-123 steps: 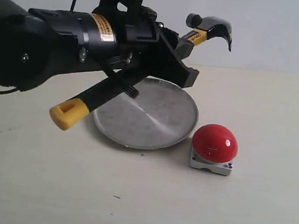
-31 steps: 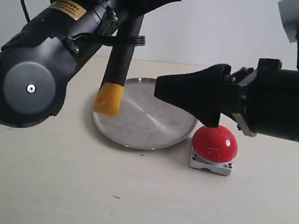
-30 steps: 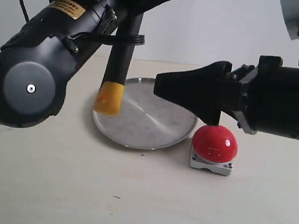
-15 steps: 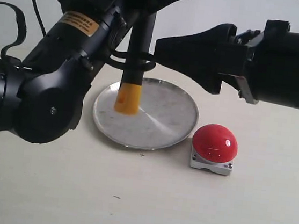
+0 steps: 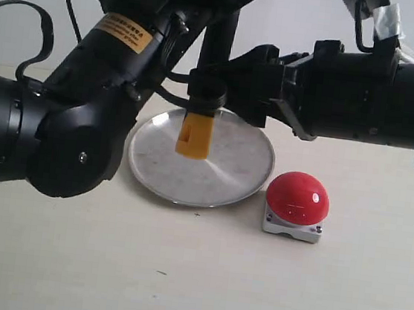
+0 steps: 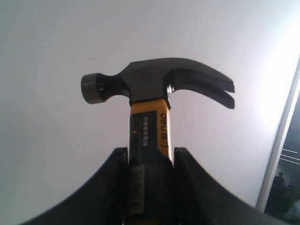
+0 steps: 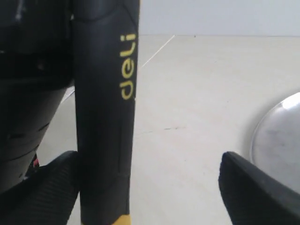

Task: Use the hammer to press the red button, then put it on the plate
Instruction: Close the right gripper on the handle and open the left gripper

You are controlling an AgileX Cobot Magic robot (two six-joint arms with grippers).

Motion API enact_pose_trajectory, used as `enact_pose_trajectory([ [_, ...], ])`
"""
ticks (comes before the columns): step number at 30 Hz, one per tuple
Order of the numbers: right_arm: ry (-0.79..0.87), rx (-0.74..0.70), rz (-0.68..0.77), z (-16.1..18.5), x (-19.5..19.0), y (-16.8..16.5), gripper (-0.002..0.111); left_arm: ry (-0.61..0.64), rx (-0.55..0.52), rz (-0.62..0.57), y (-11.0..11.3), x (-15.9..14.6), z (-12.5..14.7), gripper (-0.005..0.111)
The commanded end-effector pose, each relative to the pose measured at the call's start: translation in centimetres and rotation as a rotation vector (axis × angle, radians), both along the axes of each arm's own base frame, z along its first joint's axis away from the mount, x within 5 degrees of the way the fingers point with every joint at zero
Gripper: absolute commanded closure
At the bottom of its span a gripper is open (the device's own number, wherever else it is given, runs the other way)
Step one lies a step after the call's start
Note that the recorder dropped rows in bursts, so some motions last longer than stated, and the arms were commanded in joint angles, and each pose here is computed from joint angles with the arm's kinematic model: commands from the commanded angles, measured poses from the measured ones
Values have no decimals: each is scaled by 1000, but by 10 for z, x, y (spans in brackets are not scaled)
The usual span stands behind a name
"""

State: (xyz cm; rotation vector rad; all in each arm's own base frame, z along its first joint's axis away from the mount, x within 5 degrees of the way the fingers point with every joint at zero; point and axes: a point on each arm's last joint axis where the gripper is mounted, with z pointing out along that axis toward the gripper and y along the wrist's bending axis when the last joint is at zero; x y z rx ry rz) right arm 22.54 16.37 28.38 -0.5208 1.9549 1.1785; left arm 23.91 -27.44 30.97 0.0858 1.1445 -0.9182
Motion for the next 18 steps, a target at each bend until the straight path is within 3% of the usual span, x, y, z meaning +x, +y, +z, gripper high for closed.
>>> enact_pose_trajectory([
  [1, -4, 14, 29, 2, 6, 6, 31, -115, -4, -28, -6, -3, 7, 107],
  [7, -41, 3, 28, 6, 9, 7, 33, -125, -8, -28, -10, 0, 8, 107],
  [18, -83, 2, 67, 8, 7, 8, 77, -203, 66, -40, -12, -2, 9, 107],
])
